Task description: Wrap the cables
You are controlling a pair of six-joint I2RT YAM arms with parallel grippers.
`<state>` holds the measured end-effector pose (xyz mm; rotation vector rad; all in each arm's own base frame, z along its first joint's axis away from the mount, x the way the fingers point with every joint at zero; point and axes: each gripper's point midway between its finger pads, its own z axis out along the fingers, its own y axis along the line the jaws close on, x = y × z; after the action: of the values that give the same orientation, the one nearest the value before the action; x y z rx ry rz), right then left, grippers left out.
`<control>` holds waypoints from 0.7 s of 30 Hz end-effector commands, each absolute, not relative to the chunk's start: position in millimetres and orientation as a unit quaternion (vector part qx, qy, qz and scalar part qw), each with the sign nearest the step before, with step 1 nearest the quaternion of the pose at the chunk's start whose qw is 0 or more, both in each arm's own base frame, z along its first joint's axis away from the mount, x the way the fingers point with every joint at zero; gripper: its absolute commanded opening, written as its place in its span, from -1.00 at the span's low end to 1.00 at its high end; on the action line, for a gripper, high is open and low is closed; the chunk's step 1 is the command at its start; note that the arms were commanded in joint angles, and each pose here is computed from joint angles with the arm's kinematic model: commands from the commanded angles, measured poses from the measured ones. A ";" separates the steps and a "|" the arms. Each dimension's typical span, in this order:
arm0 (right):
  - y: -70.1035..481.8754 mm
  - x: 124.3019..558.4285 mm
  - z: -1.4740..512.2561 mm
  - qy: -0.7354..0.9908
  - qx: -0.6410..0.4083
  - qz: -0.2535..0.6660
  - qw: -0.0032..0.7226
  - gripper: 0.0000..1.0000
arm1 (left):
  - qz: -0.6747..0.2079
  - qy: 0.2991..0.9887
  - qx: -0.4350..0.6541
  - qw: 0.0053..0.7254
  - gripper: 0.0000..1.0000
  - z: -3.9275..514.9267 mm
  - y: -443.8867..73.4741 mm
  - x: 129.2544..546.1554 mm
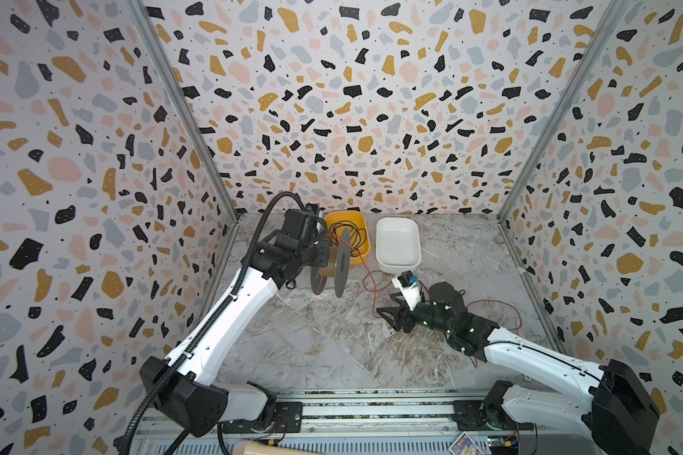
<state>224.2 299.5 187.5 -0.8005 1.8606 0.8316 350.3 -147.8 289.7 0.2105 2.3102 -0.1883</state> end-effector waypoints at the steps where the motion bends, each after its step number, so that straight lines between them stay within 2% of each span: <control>1: 307.4 237.8 206.7 0.722 -0.286 0.326 0.539 0.37 | -0.094 0.892 0.066 0.437 -1.00 325.9 -148.6 355.4; 4: 314.4 242.2 193.4 0.723 -0.270 0.322 0.549 0.34 | -0.101 0.892 0.065 0.437 -1.00 332.0 -149.0 352.7; 7: 324.6 244.4 185.3 0.720 -0.264 0.323 0.554 0.23 | -0.109 0.892 0.067 0.435 -1.00 337.3 -150.2 349.1; 18: 326.5 257.7 176.0 0.738 -0.238 0.303 0.554 -0.92 | -0.129 0.890 0.077 0.431 -1.00 349.3 -152.3 335.5; 19: 322.9 258.7 179.7 0.739 -0.237 0.297 0.556 -1.00 | -0.133 0.889 0.082 0.430 -1.00 350.2 -153.6 333.1; 21: 315.6 263.0 192.9 0.737 -0.234 0.292 0.563 -1.00 | -0.140 0.890 0.088 0.425 -1.00 350.0 -155.4 329.0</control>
<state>251.7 321.3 151.7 -0.6135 1.8067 0.6963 333.5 -150.8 302.7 0.2211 2.3563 -0.2533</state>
